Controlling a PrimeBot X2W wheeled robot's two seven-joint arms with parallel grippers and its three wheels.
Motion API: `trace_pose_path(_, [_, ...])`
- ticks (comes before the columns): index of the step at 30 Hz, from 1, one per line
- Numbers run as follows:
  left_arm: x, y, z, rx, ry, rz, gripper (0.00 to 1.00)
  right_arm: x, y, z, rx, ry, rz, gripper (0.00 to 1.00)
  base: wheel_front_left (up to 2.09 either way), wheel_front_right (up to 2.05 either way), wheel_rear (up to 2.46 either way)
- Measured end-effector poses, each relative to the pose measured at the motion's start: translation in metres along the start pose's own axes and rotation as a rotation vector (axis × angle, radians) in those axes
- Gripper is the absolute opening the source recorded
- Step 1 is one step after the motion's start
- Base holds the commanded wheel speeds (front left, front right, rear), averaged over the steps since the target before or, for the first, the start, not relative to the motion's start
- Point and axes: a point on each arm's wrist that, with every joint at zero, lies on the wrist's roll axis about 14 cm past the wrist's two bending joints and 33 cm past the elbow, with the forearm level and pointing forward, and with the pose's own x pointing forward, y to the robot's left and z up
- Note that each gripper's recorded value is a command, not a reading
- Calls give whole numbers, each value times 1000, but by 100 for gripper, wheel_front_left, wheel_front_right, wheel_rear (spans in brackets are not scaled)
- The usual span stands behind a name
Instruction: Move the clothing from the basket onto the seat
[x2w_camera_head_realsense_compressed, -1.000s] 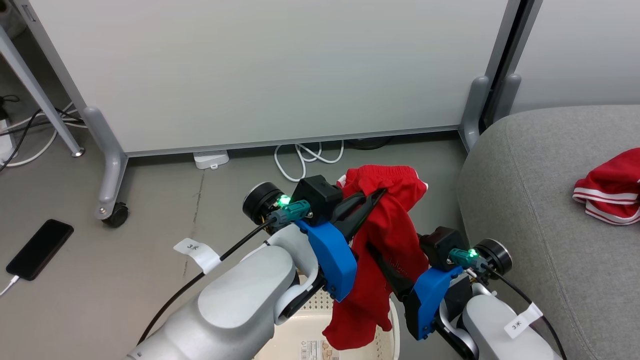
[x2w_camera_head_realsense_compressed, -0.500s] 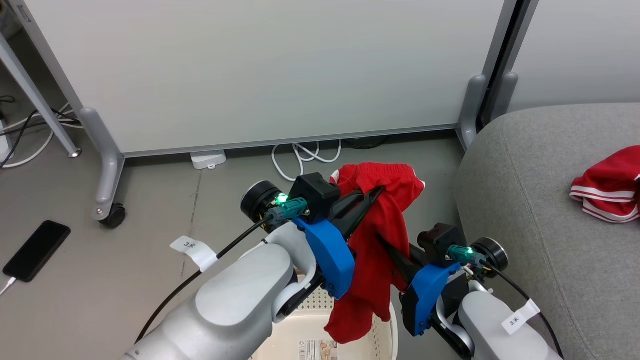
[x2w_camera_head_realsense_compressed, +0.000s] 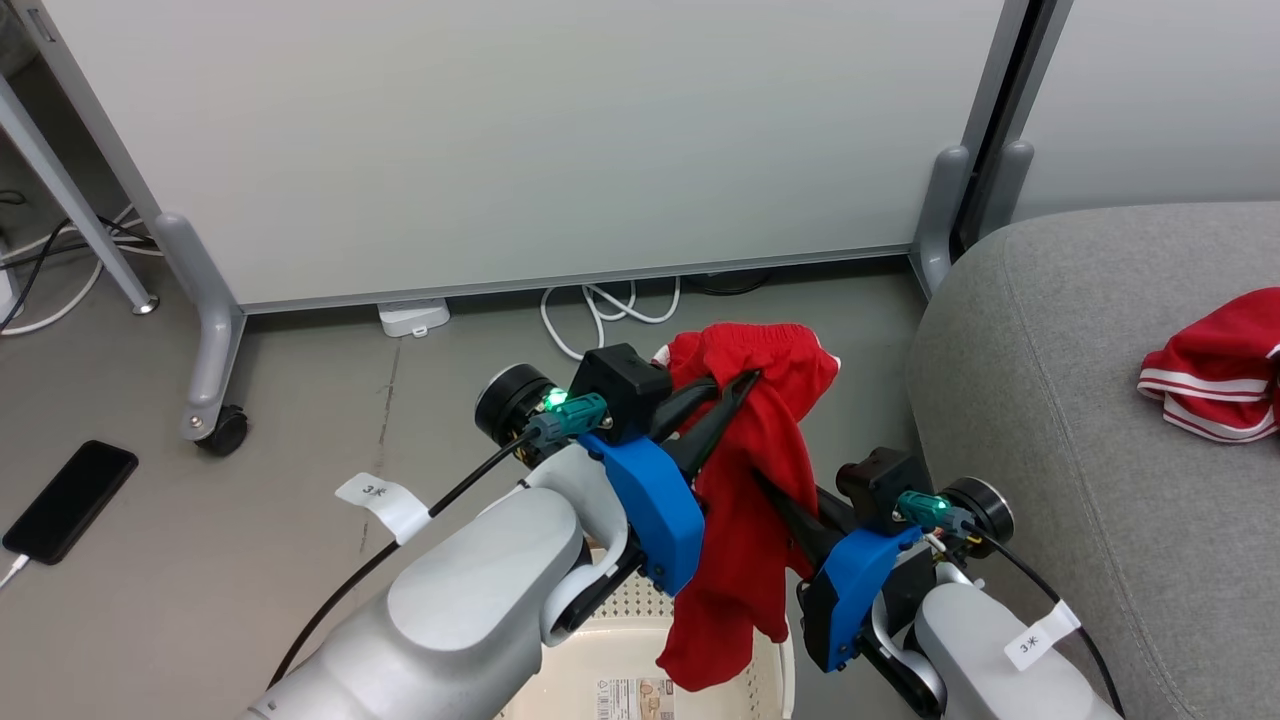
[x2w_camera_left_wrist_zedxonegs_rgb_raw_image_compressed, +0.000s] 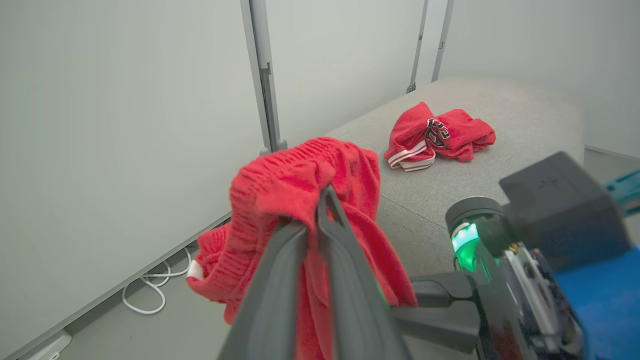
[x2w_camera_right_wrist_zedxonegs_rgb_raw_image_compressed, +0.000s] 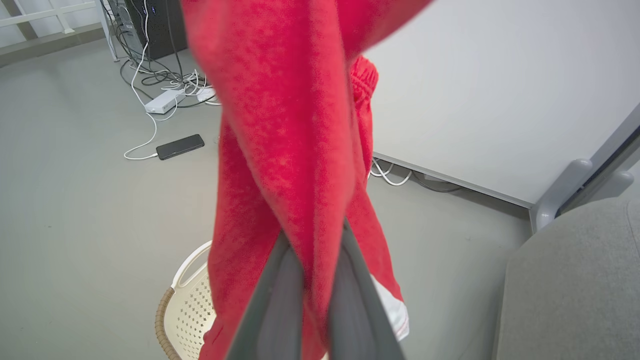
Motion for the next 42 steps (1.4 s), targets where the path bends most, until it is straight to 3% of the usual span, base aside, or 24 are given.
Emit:
trace_pose_path(13, [0,2,4,2,-25,24,100,-4,-2,0,1,-4,-8,0,0,0,0])
trace_pose_path(26, [-27,35,-22,-113,-83,198,100,-11,-18,1,15,-19,-54,0,0,0,0])
trace_pose_path(42, [-64,42,-27,-110,-182,301,100,-25,-35,-5,47,-32,-122,0,0,0,0])
